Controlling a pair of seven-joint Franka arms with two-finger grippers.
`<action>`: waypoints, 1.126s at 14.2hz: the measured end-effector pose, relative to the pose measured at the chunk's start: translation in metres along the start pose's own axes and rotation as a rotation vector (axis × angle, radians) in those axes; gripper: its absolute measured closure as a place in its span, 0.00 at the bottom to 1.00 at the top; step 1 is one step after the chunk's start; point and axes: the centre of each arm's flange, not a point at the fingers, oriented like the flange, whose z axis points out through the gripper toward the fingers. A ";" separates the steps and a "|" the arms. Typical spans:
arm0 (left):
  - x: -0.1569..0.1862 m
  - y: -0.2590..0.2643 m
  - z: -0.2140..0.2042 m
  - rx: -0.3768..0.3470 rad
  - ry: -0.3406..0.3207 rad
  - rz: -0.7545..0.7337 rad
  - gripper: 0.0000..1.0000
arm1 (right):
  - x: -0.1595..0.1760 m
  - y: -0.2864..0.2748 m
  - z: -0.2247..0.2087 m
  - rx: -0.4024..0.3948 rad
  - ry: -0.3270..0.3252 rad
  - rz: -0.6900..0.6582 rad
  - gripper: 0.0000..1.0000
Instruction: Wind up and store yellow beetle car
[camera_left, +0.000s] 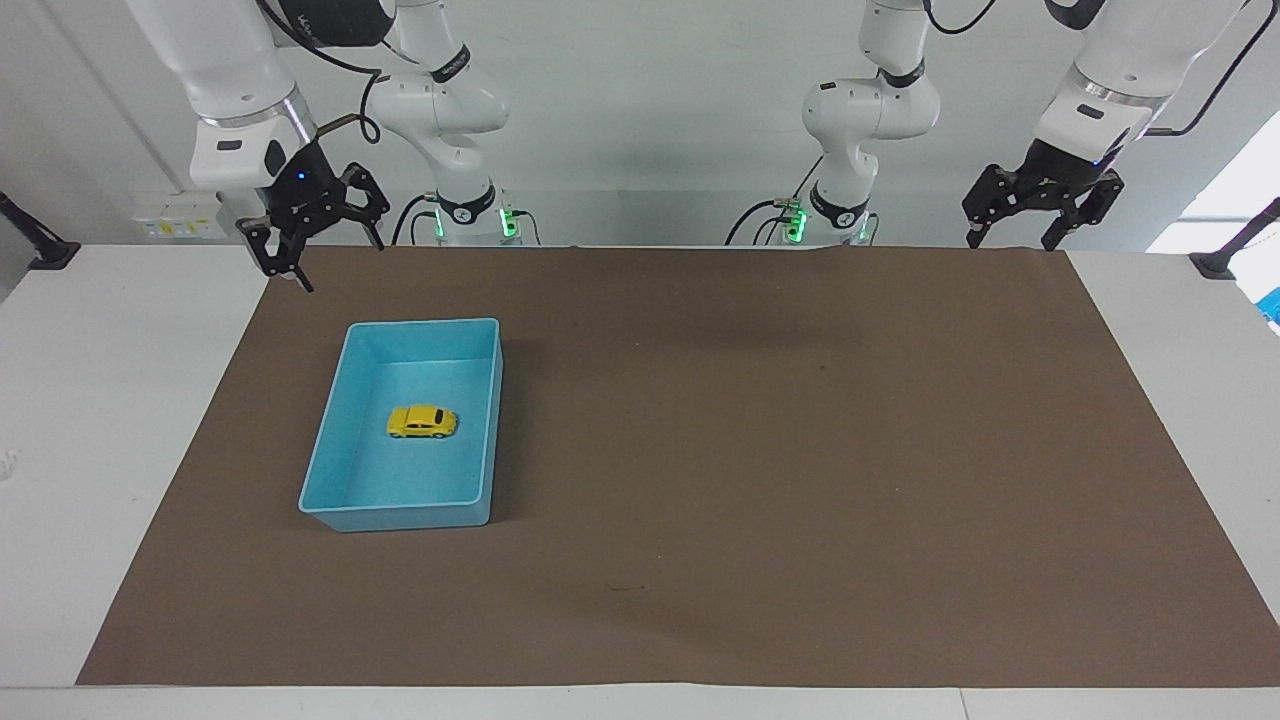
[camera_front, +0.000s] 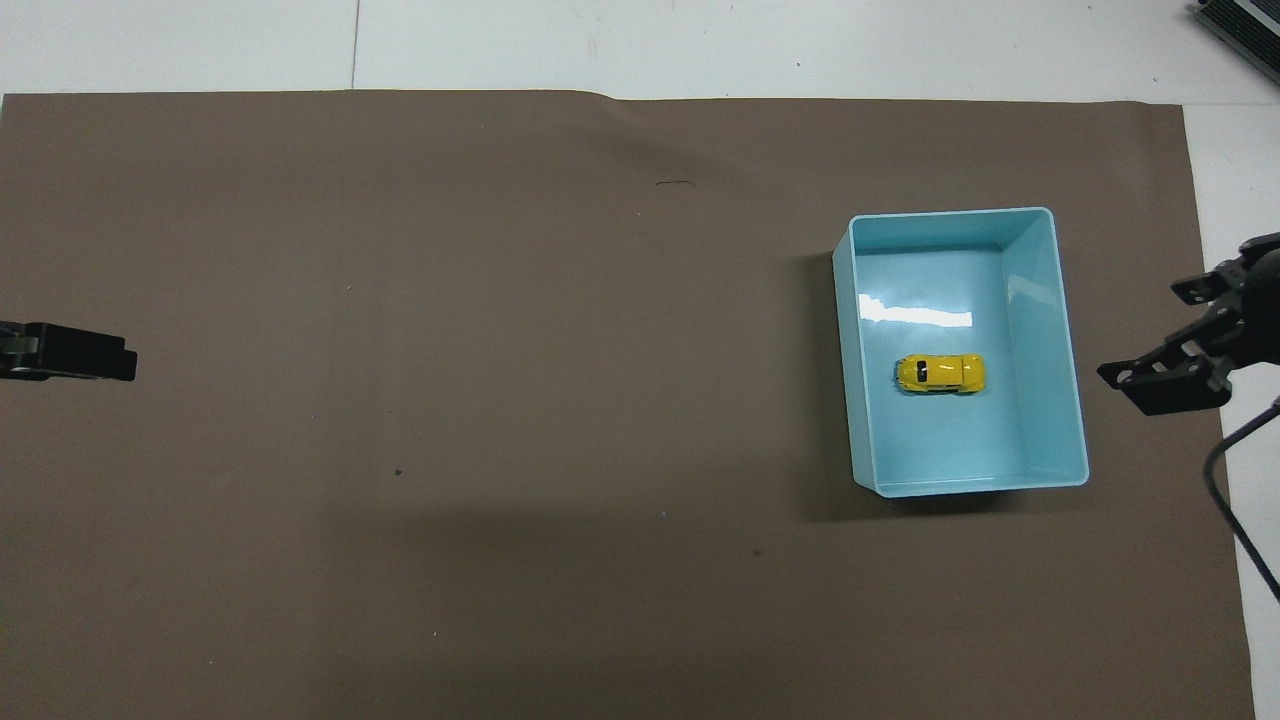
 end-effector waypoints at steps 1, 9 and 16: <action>0.000 0.000 0.000 0.000 0.000 0.000 0.00 | -0.002 0.001 -0.002 0.003 -0.004 0.049 0.00; 0.000 0.000 0.000 0.000 0.000 0.000 0.00 | -0.022 0.015 -0.008 0.015 -0.028 0.455 0.00; 0.000 0.000 0.000 0.000 0.000 0.000 0.00 | -0.017 0.006 -0.018 0.002 -0.043 0.681 0.00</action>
